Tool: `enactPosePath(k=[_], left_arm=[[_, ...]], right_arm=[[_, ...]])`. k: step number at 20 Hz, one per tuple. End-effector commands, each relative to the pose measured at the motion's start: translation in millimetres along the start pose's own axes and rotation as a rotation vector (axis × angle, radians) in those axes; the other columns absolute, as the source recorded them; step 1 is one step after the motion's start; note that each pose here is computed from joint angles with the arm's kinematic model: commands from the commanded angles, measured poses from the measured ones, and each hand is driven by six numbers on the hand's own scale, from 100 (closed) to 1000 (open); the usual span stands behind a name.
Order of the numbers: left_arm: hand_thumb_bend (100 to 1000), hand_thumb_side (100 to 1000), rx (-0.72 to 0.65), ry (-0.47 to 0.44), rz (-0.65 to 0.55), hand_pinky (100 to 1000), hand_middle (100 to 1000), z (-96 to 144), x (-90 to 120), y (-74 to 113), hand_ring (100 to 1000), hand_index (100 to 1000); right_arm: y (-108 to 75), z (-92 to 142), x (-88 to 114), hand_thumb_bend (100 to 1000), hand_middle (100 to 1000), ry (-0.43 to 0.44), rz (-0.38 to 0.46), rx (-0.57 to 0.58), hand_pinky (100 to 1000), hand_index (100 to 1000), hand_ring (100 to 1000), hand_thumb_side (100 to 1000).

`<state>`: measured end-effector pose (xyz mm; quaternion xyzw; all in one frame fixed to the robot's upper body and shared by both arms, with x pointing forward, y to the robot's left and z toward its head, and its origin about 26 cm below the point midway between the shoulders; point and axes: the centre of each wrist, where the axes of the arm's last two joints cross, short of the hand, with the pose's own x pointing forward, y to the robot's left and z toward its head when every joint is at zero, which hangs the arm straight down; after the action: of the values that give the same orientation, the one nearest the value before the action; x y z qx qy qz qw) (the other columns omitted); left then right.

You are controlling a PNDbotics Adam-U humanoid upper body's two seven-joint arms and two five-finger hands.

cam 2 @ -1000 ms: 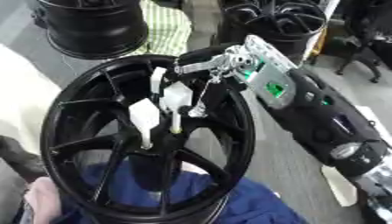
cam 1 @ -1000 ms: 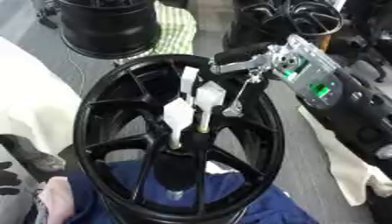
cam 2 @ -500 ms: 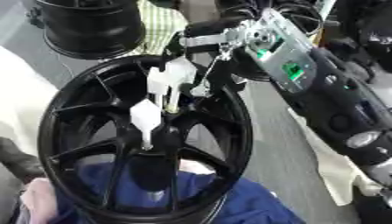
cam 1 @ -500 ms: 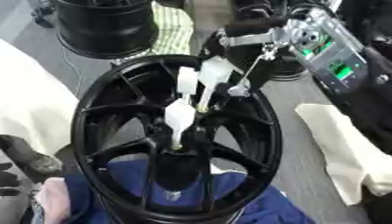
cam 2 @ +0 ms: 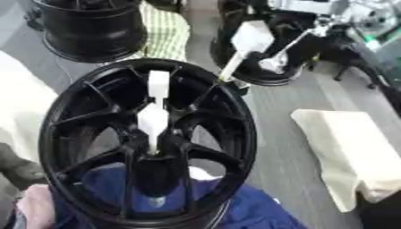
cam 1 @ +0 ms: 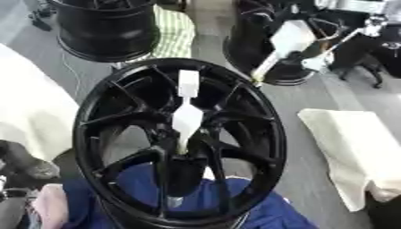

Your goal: Pull the pin out of the wheel hub.

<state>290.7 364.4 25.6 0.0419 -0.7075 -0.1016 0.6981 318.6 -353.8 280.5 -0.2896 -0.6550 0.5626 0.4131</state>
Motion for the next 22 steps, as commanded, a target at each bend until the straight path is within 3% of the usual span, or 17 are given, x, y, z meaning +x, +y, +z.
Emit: enactPosePath(k=[1, 3, 4, 6, 9, 13, 17, 22], left_arm=[[100, 588, 0.027, -0.019, -0.022, 614, 559, 2, 8, 8.9, 628, 752], [100, 588, 0.034, -0.019, -0.020, 614, 559, 3, 9, 9.5, 628, 752], [100, 588, 0.035, -0.020, -0.019, 614, 559, 3, 9, 9.6, 628, 752], [100, 588, 0.037, -0.020, -0.017, 614, 559, 3, 9, 9.5, 628, 752], [100, 587, 0.042, -0.017, -0.010, 614, 559, 4, 7, 9.1, 628, 752], [100, 587, 0.041, -0.014, -0.003, 614, 559, 4, 5, 7.6, 628, 752], [100, 587, 0.039, -0.015, 0.000, 614, 559, 5, 4, 6.7, 628, 752], [100, 587, 0.035, -0.011, 0.002, 614, 560, 5, 2, 5.8, 629, 752]], right_arm=[[4.9, 30, -19, 114, 362, 0.121, -0.040, -0.179, 622, 469, 642, 100], [46.0, 48, -45, 199, 562, 0.264, -0.122, -0.225, 649, 672, 698, 100], [65.9, 57, -55, 287, 753, 0.336, -0.147, -0.237, 675, 827, 742, 107], [108.7, 75, -73, 347, 860, 0.492, -0.205, -0.269, 687, 896, 772, 206], [165.1, 96, -87, 384, 873, 0.675, -0.307, -0.397, 650, 888, 745, 302], [222.8, 109, -84, 393, 828, 0.821, -0.421, -0.604, 601, 850, 697, 334], [260.5, 105, -66, 320, 772, 0.859, -0.512, -0.699, 562, 824, 644, 306], [286.1, 84, -39, 259, 704, 0.859, -0.620, -0.830, 523, 790, 584, 236]])
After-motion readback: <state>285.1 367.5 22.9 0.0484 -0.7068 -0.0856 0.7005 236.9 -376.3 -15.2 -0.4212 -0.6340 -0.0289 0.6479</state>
